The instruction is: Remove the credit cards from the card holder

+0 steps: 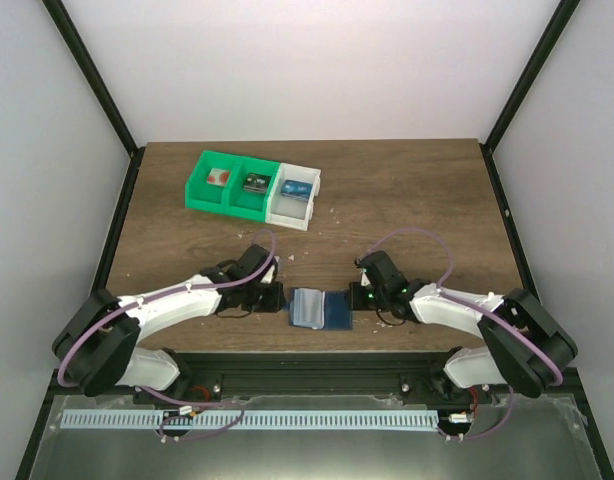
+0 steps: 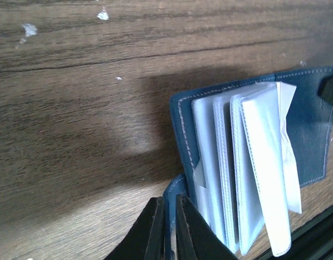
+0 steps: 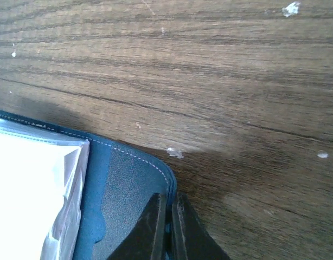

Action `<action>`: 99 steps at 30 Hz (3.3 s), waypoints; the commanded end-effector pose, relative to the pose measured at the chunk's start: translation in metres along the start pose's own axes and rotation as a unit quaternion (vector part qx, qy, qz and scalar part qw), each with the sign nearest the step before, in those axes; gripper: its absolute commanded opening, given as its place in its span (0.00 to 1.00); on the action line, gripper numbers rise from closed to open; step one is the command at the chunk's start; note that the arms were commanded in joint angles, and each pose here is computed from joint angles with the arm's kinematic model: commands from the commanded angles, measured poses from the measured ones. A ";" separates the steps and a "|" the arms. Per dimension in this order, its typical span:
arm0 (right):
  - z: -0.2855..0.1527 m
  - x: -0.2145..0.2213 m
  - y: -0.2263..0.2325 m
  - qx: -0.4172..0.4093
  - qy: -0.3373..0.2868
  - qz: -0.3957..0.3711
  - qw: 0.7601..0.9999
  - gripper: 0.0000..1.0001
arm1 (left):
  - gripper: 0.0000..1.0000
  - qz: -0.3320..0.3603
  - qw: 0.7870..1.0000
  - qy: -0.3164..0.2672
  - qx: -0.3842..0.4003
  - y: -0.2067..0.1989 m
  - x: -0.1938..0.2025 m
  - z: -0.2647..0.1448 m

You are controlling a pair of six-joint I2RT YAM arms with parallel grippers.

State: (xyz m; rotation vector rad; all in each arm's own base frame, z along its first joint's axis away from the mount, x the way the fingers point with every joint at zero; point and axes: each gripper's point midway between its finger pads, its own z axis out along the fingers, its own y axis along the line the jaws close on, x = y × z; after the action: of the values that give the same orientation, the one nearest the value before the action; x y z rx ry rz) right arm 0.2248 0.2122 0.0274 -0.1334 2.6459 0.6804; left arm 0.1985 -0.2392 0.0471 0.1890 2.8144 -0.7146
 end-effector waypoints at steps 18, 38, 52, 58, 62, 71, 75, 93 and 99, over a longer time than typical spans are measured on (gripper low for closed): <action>0.017 -0.038 -0.003 0.046 -0.040 -0.026 0.998 0.16 | 0.44 -0.041 0.994 -0.028 0.098 -0.008 -0.024 -0.036; -0.055 -0.055 0.129 -0.105 -0.035 -0.018 0.994 0.37 | 0.57 -0.017 0.996 -0.063 0.063 0.009 -0.036 -0.020; 0.014 -0.018 0.112 -0.003 0.013 -0.041 0.999 0.41 | 0.43 -0.041 0.997 -0.050 0.029 0.028 -0.034 0.005; 0.025 -0.007 0.108 -0.010 0.026 -0.056 0.998 0.40 | 0.36 -0.049 0.998 -0.039 0.020 0.035 -0.027 0.011; 0.027 -0.002 0.107 -0.018 0.033 -0.043 0.998 0.42 | 0.11 -0.048 0.997 -0.041 0.040 0.026 -0.028 0.007; 0.021 -0.005 0.104 -0.001 0.031 -0.045 0.998 0.56 | 0.00 -0.049 0.992 -0.051 0.103 -0.004 -0.036 -0.017; 0.012 -0.010 0.106 -0.006 0.020 -0.040 0.999 0.62 | 0.00 -0.051 0.986 -0.071 0.139 -0.020 -0.044 -0.033; 0.017 0.000 0.085 0.028 0.021 -0.058 0.998 0.58 | 0.00 -0.055 0.984 -0.077 0.154 -0.027 -0.044 -0.044; 0.008 -0.005 0.080 0.047 0.011 -0.059 0.997 0.65 | 0.00 -0.052 0.986 -0.079 0.134 -0.020 -0.043 -0.043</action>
State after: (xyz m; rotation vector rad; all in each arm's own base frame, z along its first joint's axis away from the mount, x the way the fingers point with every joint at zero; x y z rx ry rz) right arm 0.2147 0.2997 0.0526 -0.2822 2.6774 0.6105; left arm 0.2239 -0.2401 0.0940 0.0108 2.6179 -1.0986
